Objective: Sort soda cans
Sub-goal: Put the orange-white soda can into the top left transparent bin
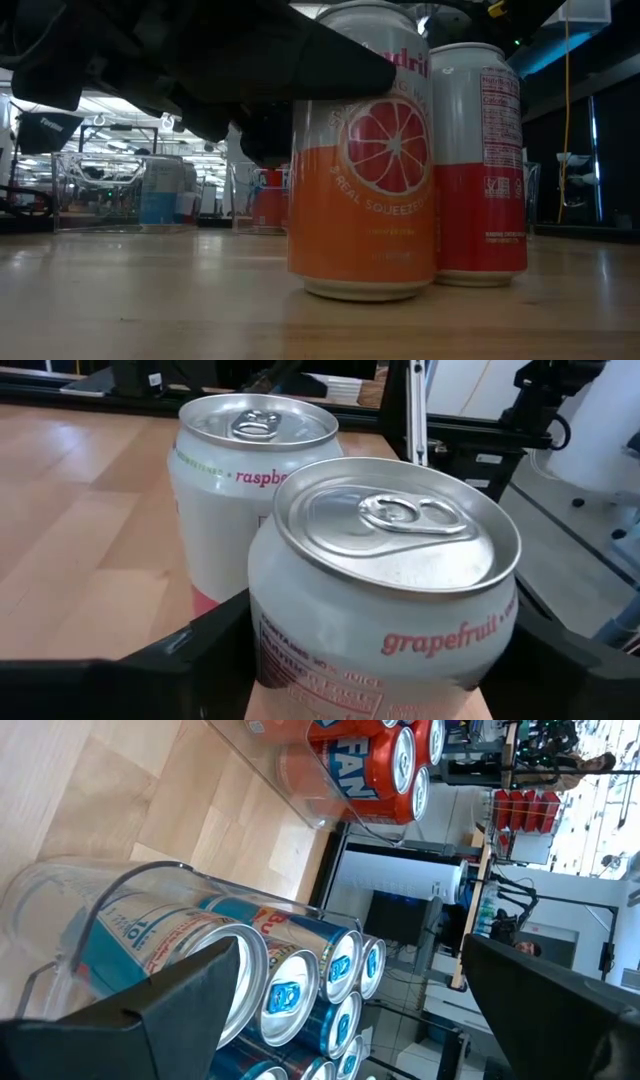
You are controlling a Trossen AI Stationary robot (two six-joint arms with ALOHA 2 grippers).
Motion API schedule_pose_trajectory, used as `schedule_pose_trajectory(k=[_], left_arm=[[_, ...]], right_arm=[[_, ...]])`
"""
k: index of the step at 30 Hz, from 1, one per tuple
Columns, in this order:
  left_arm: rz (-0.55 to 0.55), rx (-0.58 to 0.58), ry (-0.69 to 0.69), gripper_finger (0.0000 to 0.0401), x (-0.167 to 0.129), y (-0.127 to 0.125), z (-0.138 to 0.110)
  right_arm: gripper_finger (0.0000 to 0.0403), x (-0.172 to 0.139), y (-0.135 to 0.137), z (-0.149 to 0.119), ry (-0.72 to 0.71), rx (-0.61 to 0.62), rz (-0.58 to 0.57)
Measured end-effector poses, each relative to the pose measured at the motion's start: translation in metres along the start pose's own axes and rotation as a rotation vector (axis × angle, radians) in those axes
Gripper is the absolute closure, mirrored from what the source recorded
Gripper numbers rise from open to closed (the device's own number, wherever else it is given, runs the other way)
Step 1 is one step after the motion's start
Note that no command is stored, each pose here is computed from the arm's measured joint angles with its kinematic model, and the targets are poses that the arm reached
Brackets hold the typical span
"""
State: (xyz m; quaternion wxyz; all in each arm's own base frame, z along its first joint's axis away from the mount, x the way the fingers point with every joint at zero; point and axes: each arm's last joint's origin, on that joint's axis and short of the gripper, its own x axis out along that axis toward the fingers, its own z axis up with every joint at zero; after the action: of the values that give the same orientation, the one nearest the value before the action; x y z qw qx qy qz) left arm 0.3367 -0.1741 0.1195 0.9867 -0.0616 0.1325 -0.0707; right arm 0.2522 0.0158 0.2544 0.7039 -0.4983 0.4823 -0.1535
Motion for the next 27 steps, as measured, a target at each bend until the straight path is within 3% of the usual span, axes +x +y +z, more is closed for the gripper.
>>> schedule_pose_trajectory(k=[6,10,18,27], left_arm=[[0.018,0.004,-0.001,0.0117,-0.004,-0.001,0.006],[0.101,0.033,-0.002,0.0116,-0.017,-0.004,0.026],[0.403,0.104,0.018,0.0110,-0.063,0.001,0.075],[0.838,0.171,0.005,0.0110,-0.116,0.032,0.111]], right_arm=[[0.0023,0.000,0.000,0.000,0.000,-0.001,0.000],[0.0023,0.000,0.000,0.000,0.001,-0.002,0.001],[0.0023,0.000,0.000,0.000,0.001,-0.002,0.001],[0.0023,0.000,0.000,0.000,0.001,-0.002,0.001]])
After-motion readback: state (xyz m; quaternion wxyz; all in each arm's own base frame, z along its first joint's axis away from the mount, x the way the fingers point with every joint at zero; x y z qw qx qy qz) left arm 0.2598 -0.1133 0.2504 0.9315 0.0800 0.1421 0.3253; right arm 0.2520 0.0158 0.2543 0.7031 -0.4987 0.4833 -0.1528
